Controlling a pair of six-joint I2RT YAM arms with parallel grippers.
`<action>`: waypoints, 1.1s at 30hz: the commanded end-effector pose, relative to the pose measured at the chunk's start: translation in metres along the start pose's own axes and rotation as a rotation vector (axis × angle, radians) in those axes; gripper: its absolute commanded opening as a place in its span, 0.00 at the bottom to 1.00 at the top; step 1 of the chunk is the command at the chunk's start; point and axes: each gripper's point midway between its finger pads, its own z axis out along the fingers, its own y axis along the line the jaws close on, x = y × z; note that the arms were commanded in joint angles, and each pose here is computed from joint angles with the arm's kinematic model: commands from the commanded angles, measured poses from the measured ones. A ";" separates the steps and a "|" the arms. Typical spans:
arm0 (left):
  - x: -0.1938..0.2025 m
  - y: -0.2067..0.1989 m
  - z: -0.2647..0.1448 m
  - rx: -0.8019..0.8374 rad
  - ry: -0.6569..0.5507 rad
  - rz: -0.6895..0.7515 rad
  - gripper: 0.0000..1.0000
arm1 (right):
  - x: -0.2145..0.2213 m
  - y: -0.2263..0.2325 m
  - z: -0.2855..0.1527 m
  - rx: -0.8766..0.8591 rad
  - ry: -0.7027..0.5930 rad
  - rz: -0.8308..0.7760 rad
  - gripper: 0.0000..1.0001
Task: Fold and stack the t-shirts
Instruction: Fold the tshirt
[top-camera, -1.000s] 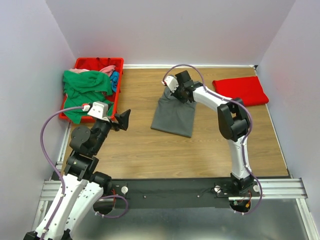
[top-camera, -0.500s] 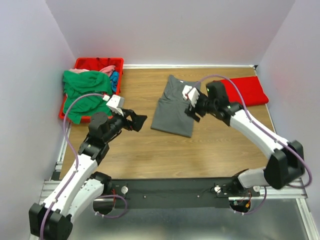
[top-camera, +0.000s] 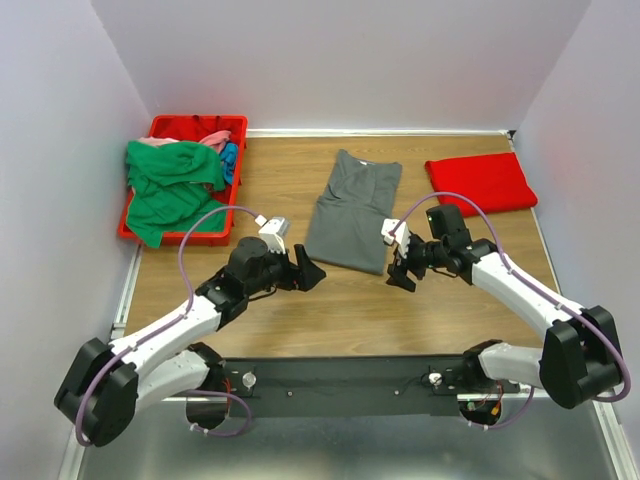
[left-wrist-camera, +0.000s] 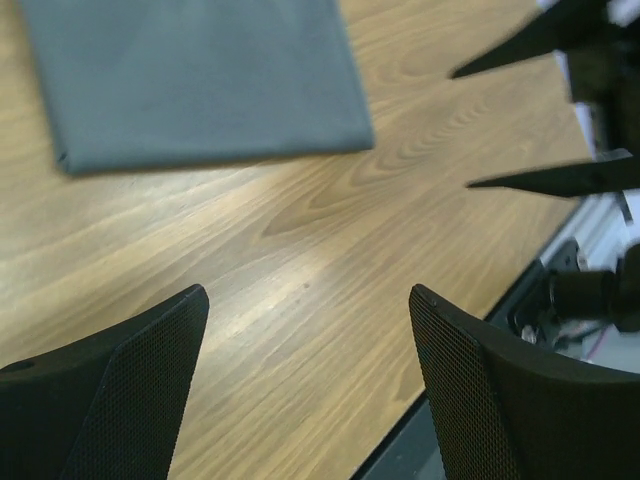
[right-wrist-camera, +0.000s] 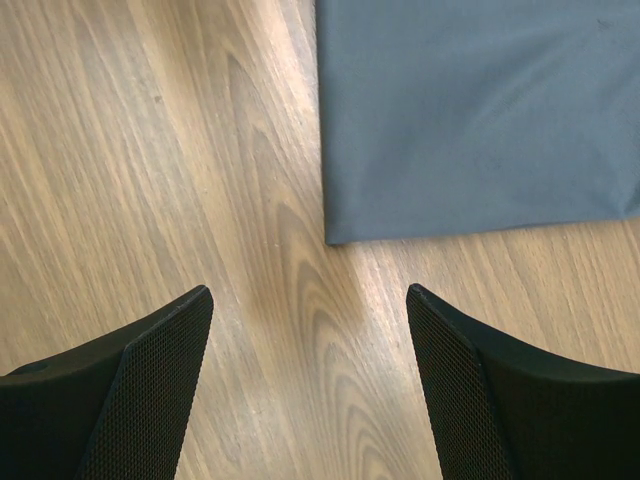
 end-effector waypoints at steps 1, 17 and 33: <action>-0.005 0.019 0.012 -0.117 -0.066 -0.130 0.89 | -0.009 0.002 -0.001 -0.021 -0.044 -0.020 0.85; 0.004 0.054 0.040 -0.299 -0.069 -0.309 0.89 | 0.011 0.012 0.007 -0.052 -0.025 -0.074 0.85; 0.016 0.063 0.053 -0.324 -0.023 -0.314 0.89 | 0.018 0.014 0.011 -0.062 -0.013 -0.079 0.86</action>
